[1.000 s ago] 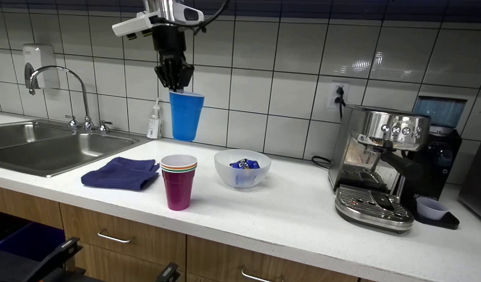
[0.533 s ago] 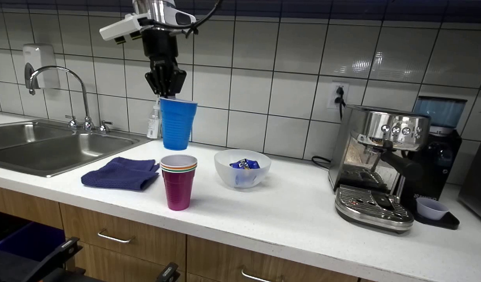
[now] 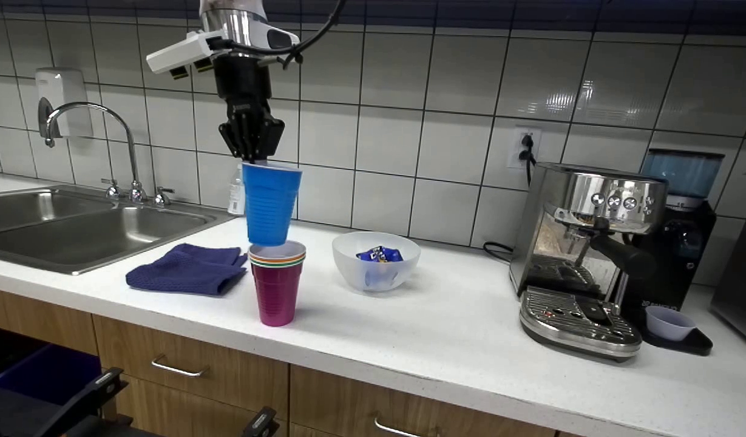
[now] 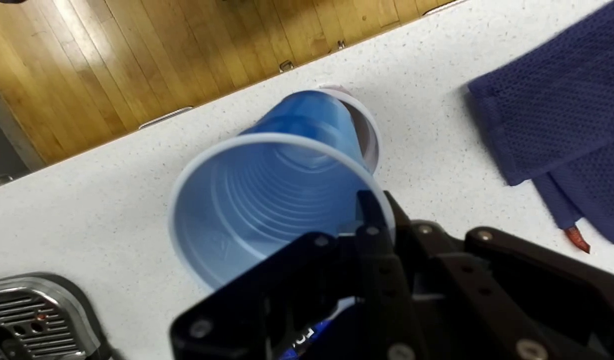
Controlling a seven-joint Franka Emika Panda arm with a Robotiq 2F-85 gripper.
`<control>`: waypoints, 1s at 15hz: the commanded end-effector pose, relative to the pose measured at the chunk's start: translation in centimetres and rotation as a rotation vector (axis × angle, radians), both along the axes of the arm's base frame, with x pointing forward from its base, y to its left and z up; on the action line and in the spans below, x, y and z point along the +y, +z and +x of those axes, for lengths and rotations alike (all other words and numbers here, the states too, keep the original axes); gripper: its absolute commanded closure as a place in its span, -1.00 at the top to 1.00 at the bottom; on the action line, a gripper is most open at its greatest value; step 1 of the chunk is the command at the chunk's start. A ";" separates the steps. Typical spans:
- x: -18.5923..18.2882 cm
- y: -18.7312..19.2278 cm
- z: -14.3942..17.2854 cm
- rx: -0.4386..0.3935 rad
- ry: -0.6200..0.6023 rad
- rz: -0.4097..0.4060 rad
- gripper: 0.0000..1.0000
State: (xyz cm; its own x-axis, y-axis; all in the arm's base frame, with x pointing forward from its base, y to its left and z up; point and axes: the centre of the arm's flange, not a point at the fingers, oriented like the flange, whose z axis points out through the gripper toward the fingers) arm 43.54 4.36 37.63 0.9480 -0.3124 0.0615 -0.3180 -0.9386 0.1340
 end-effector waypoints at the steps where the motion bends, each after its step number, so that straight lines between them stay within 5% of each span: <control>1: 0.0 -0.1 -0.7 -0.036 -0.003 -0.019 -0.98; 15: -0.1 -1.8 0.0 -0.088 -0.013 -0.024 -0.98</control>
